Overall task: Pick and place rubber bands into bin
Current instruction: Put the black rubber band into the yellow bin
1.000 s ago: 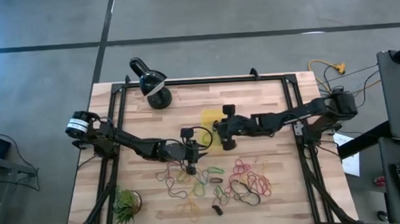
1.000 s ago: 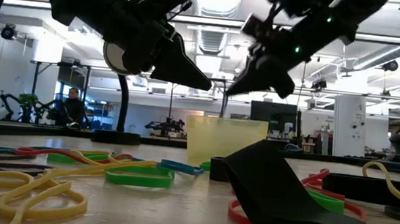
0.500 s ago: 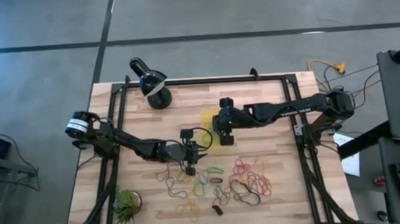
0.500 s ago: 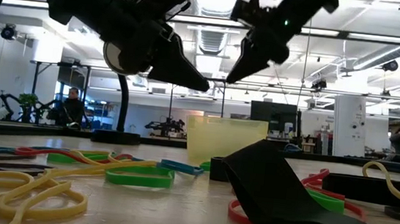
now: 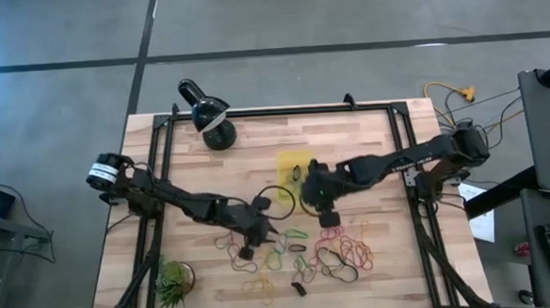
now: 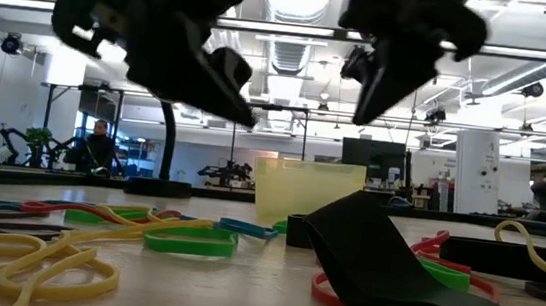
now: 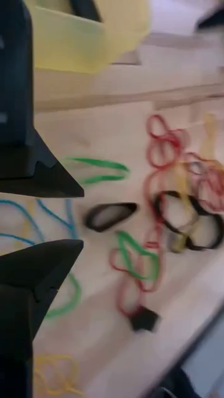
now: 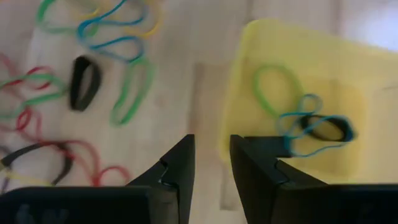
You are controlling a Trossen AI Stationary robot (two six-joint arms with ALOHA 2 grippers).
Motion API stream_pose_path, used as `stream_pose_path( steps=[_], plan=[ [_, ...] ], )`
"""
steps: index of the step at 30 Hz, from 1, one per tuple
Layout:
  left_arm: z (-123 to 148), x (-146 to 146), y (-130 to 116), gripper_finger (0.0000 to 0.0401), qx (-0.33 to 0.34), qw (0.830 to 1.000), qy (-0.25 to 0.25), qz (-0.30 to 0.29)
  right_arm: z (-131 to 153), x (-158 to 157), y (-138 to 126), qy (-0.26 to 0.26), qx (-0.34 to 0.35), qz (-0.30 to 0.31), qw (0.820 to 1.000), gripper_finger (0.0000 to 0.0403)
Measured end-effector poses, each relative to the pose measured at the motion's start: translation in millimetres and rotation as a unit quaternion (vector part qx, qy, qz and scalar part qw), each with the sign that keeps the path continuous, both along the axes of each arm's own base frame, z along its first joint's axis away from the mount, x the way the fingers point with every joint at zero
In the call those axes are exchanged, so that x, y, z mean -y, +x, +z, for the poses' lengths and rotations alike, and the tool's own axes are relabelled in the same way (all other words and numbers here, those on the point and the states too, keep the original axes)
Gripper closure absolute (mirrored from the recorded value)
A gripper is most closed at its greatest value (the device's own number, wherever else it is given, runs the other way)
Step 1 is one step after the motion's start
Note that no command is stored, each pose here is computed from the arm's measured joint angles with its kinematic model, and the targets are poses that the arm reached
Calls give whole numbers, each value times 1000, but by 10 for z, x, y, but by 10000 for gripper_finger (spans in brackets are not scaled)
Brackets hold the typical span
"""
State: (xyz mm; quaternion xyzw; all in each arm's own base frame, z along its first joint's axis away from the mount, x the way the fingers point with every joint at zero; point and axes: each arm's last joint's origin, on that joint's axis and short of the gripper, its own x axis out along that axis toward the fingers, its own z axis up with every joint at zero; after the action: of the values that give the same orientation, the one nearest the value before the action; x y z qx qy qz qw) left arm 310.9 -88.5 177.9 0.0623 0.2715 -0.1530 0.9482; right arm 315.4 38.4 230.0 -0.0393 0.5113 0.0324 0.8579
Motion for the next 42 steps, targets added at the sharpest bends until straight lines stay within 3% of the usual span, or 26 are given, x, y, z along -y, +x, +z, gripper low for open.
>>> stream_pose_path(
  steps=[8,17,28,37,42],
  plan=[
    [-5,139,114,299,62,997,-6,-38,-219,-314,-143,18,-21,-2,1000,327],
    [-146,258,395,299,70,996,8,-57,-347,-392,-259,-43,-17,-57,997,342],
    [-410,337,671,299,-12,998,27,-57,-444,-365,-317,-53,-26,-80,995,344],
    [-457,280,676,300,-49,998,43,-19,-441,-362,-325,-53,-25,-80,995,344],
    [-483,267,653,326,-67,996,49,-17,-440,-363,-323,-52,-24,-80,995,344]
  ],
)
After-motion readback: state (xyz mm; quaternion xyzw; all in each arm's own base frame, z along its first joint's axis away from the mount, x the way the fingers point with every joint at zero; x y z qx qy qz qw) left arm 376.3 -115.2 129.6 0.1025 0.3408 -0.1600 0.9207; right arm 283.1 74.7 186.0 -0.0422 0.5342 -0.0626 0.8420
